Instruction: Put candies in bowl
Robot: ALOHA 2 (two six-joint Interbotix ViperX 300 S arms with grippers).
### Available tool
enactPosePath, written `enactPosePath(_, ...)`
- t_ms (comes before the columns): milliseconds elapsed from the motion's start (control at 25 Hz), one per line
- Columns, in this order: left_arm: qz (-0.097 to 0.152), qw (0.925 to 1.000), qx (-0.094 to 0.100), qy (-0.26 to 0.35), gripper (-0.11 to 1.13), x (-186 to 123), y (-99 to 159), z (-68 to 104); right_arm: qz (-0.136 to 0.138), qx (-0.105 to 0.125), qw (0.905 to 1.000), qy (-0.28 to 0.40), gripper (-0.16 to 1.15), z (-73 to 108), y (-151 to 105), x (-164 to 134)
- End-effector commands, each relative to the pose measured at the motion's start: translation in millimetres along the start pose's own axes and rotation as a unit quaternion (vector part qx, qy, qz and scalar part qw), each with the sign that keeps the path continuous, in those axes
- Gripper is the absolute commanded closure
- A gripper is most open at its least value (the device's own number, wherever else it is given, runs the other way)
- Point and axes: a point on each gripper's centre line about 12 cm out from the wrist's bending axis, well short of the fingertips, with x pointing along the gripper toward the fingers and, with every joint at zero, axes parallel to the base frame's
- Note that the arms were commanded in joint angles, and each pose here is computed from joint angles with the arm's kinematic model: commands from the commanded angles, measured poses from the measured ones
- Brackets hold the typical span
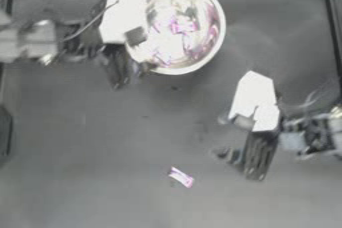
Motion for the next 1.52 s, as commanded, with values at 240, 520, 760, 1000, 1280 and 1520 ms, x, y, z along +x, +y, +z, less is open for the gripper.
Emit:
enactPosePath(240,-0.025,0.9988,-0.015,-0.039,0.03,-39.9,-11.0,-10.3,0.006,0.001,0.9992,0.041,0.0,6.6,36.3,36.0)
enactPosePath(520,-0.035,0.998,-0.028,-0.045,0.03,-47.5,-14.0,-22.0,0.003,0.001,0.9973,0.073,0.0,-0.3,53.4,66.0)
enactPosePath(760,-0.039,0.9973,-0.037,-0.051,0.03,-51.0,-14.3,-26.1,-0.006,-0.015,0.9946,0.102,0.0,-4.0,63.2,88.5)
enactPosePath(1000,-0.043,0.9973,-0.04,-0.045,0.03,-49.9,-17.4,-29.5,-0.027,-0.013,0.9914,0.127,0.0,-6.2,66.5,113.4)
enactPosePath(1280,-0.046,0.9973,-0.042,-0.04,0.03,-48.7,-19.4,-33.7,-0.047,-0.006,0.9877,0.149,0.01,-6.2,67.9,134.1)
enactPosePath(1520,-0.047,0.9973,-0.043,-0.037,0.03,-48.0,-19.6,-35.6,-0.055,-0.001,0.9866,0.154,0.01,-6.5,61.7,143.9)
